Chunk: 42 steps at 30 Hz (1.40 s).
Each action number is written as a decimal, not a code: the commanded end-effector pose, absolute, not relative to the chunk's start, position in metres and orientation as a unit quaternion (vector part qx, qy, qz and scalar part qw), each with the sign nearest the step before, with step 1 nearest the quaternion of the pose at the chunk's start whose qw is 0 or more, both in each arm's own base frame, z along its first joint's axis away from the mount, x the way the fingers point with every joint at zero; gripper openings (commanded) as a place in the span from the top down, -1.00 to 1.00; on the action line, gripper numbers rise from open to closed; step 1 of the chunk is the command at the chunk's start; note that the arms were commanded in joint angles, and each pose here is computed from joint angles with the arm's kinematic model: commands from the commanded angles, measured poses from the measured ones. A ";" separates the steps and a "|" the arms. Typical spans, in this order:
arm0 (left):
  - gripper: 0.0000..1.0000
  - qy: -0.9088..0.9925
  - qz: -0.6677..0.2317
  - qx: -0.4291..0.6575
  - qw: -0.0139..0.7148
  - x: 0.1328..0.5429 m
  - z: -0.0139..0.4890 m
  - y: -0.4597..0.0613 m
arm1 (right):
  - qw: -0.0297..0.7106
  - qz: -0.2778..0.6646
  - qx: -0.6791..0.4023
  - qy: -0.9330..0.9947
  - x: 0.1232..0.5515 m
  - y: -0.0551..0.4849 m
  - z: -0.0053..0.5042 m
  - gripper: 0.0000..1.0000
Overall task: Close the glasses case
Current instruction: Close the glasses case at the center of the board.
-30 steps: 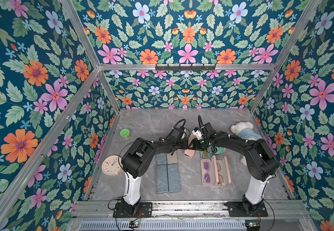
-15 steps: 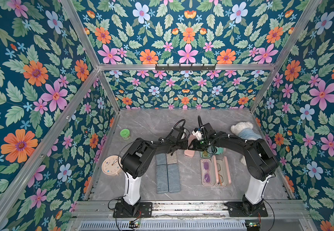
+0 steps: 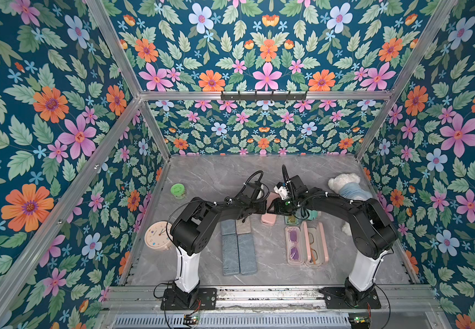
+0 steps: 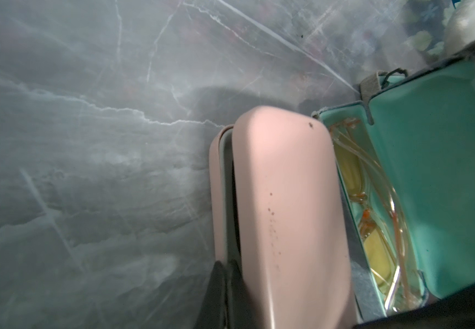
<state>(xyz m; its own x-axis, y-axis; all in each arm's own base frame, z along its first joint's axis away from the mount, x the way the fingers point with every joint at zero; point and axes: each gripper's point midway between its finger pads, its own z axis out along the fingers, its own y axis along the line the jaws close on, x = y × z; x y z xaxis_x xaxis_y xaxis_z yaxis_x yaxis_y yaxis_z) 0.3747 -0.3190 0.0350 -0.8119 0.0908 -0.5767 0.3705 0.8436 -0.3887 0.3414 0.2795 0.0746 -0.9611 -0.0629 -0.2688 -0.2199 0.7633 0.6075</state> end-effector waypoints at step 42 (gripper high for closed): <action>0.94 0.893 -0.225 0.114 0.373 0.363 0.080 -0.300 | 0.127 0.339 0.047 0.931 0.379 0.279 0.095 -0.79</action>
